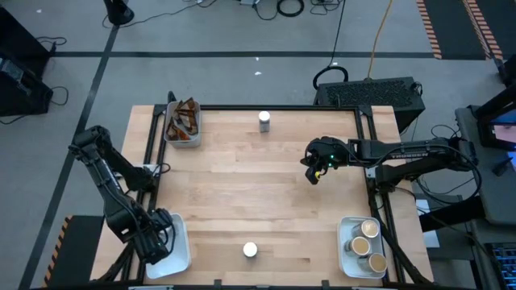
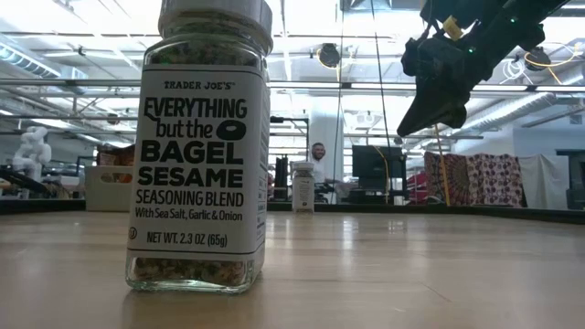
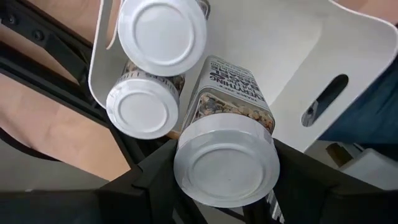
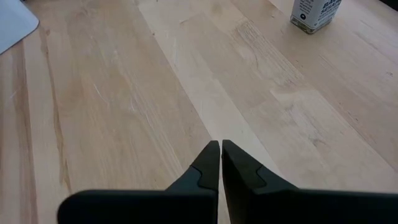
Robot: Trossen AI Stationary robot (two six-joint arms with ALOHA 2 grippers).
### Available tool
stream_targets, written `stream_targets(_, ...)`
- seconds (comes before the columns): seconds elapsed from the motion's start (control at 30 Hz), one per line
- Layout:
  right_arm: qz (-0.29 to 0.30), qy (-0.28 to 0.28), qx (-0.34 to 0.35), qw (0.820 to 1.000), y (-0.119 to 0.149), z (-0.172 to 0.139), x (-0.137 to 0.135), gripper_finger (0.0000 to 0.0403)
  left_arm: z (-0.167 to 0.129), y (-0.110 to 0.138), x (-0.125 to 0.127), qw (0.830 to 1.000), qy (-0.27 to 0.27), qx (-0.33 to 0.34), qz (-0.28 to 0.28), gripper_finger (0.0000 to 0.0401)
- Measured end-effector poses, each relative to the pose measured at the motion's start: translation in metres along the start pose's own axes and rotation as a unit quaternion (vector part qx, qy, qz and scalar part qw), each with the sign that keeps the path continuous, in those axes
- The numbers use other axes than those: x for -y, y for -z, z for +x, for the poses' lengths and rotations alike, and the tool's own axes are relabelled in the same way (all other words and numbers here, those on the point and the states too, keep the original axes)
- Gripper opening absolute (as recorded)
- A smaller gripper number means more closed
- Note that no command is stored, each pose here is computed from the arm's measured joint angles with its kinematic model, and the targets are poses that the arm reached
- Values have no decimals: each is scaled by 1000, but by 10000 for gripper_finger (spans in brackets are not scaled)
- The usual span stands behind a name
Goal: Sort spices by type
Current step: Put the white seasoning bottle into the bottom left white bin
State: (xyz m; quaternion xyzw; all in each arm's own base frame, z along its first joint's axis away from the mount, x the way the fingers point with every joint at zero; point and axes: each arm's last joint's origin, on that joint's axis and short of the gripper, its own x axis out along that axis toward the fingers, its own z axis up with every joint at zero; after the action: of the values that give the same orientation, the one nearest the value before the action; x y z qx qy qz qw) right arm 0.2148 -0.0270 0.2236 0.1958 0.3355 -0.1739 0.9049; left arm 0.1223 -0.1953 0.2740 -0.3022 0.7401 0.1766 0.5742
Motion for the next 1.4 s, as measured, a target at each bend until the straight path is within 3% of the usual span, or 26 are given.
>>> stream_targets(0.87,-1,1,-2,1000,0,0,0,0,38,-6,22,995,-78,-32,54,214)
stream_targets(1.13,-1,1,-2,1000,0,0,0,0,42,-7,23,994,-90,-34,49,289)
stream_targets(1.4,-1,1,-3,1000,0,0,0,0,41,-9,24,993,-89,-59,39,297)
